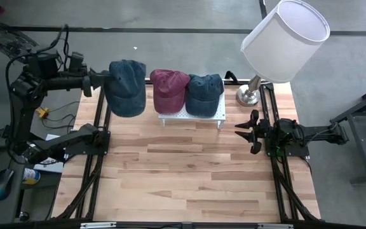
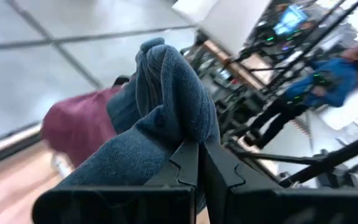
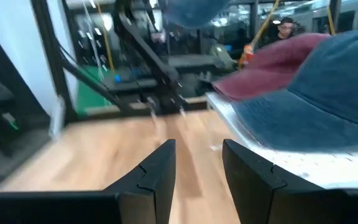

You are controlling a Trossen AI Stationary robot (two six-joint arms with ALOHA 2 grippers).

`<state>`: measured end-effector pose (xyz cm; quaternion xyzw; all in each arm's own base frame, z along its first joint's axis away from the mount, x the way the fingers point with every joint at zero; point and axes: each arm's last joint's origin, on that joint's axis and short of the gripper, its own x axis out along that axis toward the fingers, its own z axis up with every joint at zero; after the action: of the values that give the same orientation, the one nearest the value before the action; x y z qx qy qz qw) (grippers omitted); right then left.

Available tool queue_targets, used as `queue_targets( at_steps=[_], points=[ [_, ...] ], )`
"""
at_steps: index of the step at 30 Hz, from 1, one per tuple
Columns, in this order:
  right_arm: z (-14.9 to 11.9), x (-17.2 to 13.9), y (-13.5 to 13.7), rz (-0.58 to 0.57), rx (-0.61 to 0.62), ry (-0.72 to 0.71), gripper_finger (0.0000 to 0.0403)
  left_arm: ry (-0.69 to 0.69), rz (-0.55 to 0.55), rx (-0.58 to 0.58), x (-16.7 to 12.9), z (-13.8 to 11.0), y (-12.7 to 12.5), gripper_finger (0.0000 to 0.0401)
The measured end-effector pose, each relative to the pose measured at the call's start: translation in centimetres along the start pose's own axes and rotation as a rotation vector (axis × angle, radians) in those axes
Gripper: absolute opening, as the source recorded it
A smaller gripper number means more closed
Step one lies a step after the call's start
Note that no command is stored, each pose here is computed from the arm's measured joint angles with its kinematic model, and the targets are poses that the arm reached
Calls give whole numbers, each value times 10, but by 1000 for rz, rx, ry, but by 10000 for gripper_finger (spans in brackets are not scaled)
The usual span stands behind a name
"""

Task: Pick & Place hat
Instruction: Stack the blue cap on top of the blue cap on the shelf

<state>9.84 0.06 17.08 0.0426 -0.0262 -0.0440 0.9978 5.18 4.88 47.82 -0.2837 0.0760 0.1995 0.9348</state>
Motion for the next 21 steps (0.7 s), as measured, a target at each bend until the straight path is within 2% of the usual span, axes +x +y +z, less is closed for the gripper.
queue_targets(
  at_steps=[3,7,12,19,21],
  points=[
    [6,0,1,23,88,-58,126,-25,-41,24,3,6,-1,0],
    [13,-1,1,24,301,-131,126,-23,-73,32,10,12,2,0],
    [18,-2,1,54,497,-180,126,-29,-125,65,18,19,3,0],
    [19,-2,-1,6,660,-211,126,-78,-155,201,23,28,4,0],
    [19,-2,-1,-11,673,-221,126,-87,-156,220,25,30,4,0]
  ],
)
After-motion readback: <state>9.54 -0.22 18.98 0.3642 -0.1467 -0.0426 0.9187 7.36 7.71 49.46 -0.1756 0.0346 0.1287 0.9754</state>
